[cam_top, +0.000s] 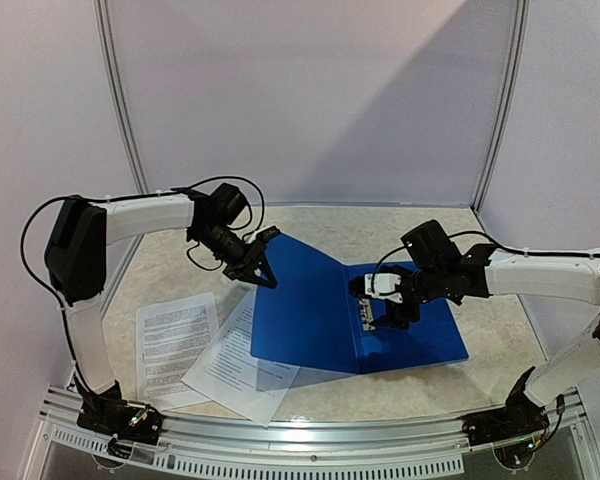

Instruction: Put the files into the folder

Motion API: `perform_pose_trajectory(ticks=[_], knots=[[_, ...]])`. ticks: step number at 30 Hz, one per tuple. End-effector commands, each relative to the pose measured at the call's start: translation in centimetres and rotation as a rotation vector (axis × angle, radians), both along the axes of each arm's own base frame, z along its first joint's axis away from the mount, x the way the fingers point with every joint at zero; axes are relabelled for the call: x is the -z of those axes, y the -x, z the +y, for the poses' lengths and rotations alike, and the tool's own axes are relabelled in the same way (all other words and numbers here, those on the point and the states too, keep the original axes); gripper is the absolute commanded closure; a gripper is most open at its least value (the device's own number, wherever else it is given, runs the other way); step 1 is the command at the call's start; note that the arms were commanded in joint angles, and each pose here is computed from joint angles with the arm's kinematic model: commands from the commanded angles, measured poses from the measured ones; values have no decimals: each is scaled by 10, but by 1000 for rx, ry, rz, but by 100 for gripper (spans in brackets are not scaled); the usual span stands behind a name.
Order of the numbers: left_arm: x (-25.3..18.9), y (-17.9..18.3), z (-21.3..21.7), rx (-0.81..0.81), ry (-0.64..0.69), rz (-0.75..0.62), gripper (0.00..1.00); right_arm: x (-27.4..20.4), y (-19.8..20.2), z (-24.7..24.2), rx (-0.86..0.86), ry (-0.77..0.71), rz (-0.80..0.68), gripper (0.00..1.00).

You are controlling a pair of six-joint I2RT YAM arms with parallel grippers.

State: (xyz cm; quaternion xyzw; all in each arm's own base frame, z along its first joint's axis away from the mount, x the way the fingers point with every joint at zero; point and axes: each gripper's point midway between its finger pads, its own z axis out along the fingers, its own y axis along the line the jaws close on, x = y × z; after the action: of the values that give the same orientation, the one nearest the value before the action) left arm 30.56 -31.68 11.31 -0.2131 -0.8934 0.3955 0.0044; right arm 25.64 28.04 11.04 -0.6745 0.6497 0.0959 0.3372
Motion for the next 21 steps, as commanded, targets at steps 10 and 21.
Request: perform_pose_trajectory(ticks=[10,21], knots=[[6,0,0,16,-12,-2,100,32,-59,13,-32,136,-135,59],[7,0,-1,18,-9,7,100,32,-87,5,1,144,-164,64]])
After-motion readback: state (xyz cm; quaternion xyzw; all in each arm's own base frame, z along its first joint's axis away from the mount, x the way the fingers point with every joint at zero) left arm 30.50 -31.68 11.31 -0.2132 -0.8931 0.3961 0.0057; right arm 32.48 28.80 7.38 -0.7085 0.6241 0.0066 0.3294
